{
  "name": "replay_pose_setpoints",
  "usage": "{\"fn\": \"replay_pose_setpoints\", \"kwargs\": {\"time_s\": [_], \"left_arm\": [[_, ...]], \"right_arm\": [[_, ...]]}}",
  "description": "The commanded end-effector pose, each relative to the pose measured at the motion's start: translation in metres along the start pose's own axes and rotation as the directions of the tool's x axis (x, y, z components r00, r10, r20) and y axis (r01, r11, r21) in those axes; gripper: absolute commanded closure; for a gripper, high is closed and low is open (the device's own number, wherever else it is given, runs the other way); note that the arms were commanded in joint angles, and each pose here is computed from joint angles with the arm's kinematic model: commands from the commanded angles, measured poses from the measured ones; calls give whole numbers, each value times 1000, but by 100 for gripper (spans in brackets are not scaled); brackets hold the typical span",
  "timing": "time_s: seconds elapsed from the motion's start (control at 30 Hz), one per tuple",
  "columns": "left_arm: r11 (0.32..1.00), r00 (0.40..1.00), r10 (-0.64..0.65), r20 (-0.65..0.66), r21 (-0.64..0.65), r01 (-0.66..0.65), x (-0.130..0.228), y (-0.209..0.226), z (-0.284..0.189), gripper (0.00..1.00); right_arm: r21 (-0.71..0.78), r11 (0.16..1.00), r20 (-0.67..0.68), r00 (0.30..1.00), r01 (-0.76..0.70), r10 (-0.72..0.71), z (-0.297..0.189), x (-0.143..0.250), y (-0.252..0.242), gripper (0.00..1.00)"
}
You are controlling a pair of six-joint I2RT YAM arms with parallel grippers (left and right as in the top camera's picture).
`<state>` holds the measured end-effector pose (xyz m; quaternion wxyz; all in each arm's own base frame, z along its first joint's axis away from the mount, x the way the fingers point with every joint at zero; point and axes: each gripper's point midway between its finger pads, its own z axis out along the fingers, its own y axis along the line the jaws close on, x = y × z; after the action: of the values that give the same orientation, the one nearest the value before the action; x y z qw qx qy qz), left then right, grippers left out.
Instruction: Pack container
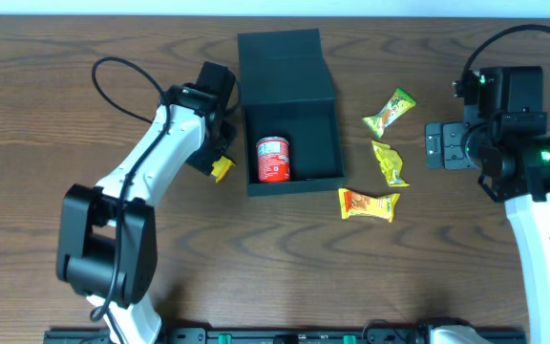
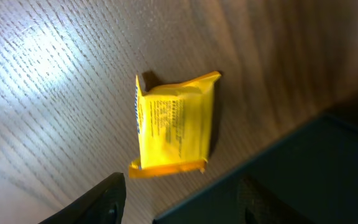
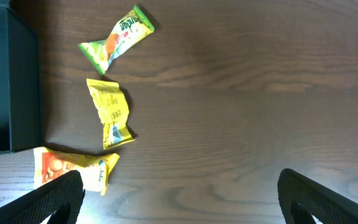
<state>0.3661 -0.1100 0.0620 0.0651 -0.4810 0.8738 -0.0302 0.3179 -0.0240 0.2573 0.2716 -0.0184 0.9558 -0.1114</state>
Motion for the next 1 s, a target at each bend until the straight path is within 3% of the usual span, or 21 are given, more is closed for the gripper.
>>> {"fn": "replay_pose_setpoints", "kwargs": {"time_s": [0.0,0.53,0.97], "left_arm": [[997,999,40,-19,-65,-42,2,9,22,42],[987,996,93,-9,-128,-94,-9,19,44,41],[990,991,132,16,-41,-131,-17,-3,48,41]], "right_arm": [[17,1000,11,1000,6,-6,-3,-3,-4,1],[16,1000,0,1000,9,-9,-3,0,-4,1],[16,1000,0,1000,9,-9,-3,0,-4,1]]}}
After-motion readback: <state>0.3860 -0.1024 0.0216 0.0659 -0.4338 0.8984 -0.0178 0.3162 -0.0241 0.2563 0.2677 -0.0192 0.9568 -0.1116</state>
